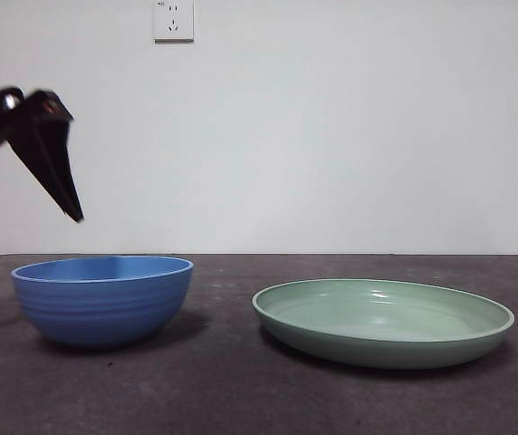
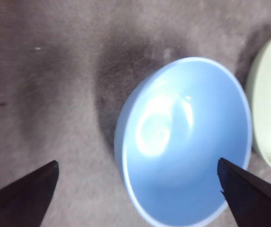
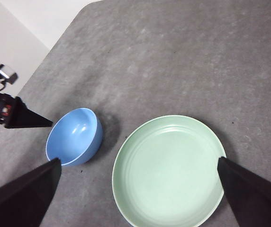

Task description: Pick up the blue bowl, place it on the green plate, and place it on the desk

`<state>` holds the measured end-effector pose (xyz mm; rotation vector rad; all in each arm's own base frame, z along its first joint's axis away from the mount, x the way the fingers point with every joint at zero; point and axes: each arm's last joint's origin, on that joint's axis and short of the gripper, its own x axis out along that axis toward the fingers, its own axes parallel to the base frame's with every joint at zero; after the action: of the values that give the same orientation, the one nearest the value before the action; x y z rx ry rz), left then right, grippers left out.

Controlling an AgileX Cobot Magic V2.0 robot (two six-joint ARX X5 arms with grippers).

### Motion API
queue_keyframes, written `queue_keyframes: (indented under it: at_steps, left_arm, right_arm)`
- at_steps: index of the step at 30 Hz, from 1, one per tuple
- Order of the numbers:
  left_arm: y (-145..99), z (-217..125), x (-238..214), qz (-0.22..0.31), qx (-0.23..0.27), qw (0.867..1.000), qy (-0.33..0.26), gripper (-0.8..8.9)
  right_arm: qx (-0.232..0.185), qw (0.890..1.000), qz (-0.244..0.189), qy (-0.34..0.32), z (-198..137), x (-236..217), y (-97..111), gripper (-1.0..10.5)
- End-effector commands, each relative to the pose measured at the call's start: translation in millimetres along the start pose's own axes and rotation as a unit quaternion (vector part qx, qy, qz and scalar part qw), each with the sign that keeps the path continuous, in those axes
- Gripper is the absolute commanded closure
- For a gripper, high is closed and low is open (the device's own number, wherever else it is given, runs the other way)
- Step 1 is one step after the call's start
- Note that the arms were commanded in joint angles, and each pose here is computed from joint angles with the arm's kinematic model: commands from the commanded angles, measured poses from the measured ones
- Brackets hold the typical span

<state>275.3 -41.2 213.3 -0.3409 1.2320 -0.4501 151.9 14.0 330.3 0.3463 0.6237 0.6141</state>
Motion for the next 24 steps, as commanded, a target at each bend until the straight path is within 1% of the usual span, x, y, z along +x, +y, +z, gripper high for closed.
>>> queue_keyframes:
  at_steps: [1,3,5,7,10,12,15,22,24]
  left_arm:
    - [0.7,6.7,12.7,0.003,0.005,1.000,0.011,2.27]
    - [2.1,7.0,21.7,0.015,0.005,1.000,0.023,2.51]
    - [2.8,7.0,28.0,0.035,0.006,0.999,0.030,3.05]
    - [3.0,7.0,30.7,0.047,0.005,0.998,0.031,3.39]
    - [2.9,7.7,31.5,0.065,0.005,0.998,0.026,4.60]
    - [2.8,8.1,31.5,0.065,0.004,0.998,0.024,5.78]
    - [2.4,8.0,31.7,0.065,0.004,0.998,0.025,6.84]
    - [0.6,8.9,31.9,0.063,0.010,0.998,0.022,7.96]
    - [0.0,10.0,31.2,0.063,0.011,0.998,0.020,7.98]
  right_arm:
    - [-0.011,1.000,0.003,-0.007,4.4,-0.8,2.0,4.0]
    - [-0.011,1.000,0.003,-0.007,4.4,-0.8,2.0,4.0]
    - [-0.011,1.000,0.003,-0.007,4.4,-0.8,2.0,4.0]
    - [-0.011,1.000,0.003,-0.007,4.4,-0.8,2.0,4.0]
    - [-0.011,1.000,0.003,-0.007,4.4,-0.8,2.0,4.0]
    - [-0.011,1.000,0.003,-0.007,4.4,-0.8,2.0,4.0]
    - [-0.011,1.000,0.003,-0.007,4.4,-0.8,2.0,4.0]
    - [-0.011,1.000,0.003,-0.007,4.4,-0.8,2.0,4.0]
    - [-0.012,1.000,0.003,-0.007,4.4,-0.8,2.0,4.0]
